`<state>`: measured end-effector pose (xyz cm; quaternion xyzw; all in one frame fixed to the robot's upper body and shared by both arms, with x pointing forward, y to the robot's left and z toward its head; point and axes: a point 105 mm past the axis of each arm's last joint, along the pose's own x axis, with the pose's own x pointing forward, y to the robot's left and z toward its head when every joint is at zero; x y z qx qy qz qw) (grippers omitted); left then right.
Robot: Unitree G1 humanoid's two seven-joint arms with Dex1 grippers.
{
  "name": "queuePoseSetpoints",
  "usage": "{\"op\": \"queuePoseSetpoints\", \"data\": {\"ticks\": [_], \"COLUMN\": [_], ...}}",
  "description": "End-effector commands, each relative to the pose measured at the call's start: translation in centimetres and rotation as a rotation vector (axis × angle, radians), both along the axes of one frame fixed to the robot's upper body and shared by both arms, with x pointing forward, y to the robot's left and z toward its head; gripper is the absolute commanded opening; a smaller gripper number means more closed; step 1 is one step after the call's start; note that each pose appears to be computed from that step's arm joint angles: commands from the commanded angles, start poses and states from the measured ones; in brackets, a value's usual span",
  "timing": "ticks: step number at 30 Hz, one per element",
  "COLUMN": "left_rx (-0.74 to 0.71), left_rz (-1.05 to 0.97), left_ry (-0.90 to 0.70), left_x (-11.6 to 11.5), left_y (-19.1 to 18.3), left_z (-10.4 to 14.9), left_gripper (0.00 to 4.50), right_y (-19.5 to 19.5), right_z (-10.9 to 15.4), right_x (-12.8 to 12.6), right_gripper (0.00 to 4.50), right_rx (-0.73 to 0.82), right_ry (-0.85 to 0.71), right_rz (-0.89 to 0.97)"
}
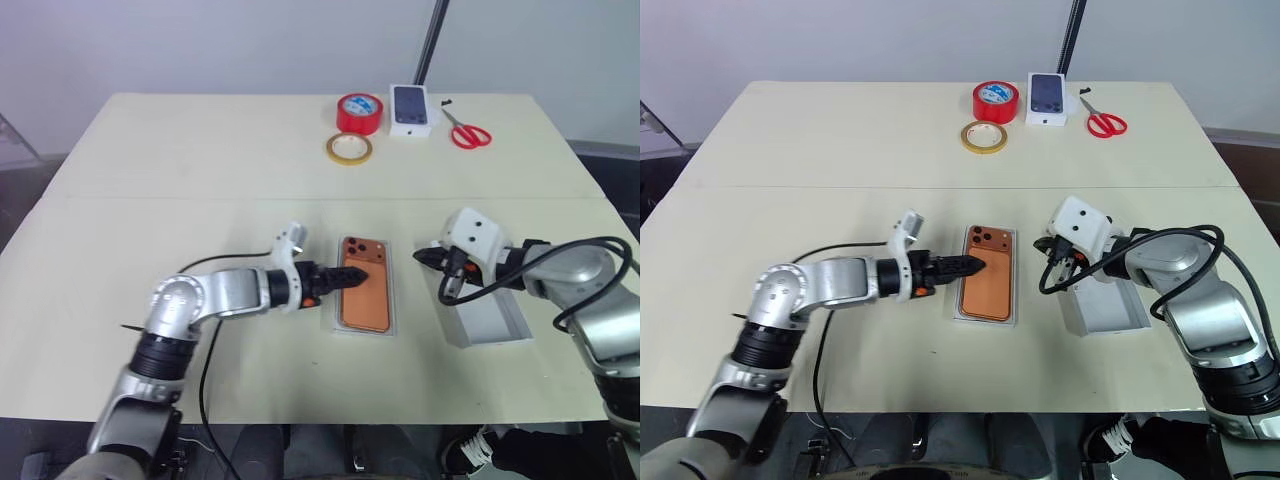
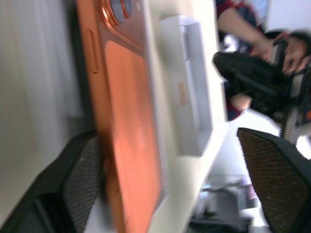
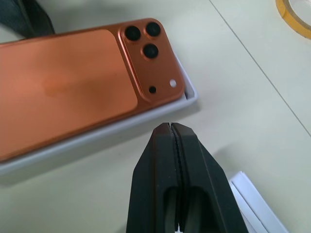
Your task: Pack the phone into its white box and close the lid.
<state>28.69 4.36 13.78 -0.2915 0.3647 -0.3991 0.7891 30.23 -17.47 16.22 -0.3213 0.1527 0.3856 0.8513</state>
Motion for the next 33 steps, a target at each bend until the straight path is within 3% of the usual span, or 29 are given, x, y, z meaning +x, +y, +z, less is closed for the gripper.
{"op": "queuePoseSetpoints", "data": {"ticks": [1, 2, 5, 11, 12, 22, 33], "left_rx": [0.083, 0.153, 0.344, 0.487, 0.508, 0.491, 0.421], "left_rz": [-0.024, -0.017, -0.014, -0.139, -0.164, -0.401, -0.594], "left_ry": [-0.184, -0.230, -0.351, -0.470, -0.482, -0.569, -0.582], "left_x": [-0.1, 0.1, 0.9, 1.2, 1.3, 1.9, -0.2], "left_y": [1.9, 2.7, 4.4, 3.0, 2.7, -2.7, -6.9], "left_z": [2.1, 1.9, 0.8, -1.4, -1.8, -2.9, -3.6], "left_gripper": [4.19, 4.19, 3.30, 0.27, 0.04, 0.04, 0.04], "right_y": [0.0, 0.1, 0.4, 0.4, 0.5, 2.5, -0.9], "right_z": [0.5, 0.2, -0.2, -2.0, -2.3, -3.4, -3.7], "right_x": [0.3, 0.3, 0.5, 0.8, 0.7, -0.3, -2.8], "right_gripper": [0.00, 0.00, 0.00, 0.00, 0.00, 0.00, 0.00], "right_rx": [-0.068, -0.082, -0.111, -0.243, -0.262, -0.276, -0.321], "right_ry": [-0.056, -0.055, -0.055, -0.059, -0.062, -0.056, 0.020], "right_rz": [0.015, 0.023, 0.034, 0.058, 0.069, 0.151, 0.072]}}
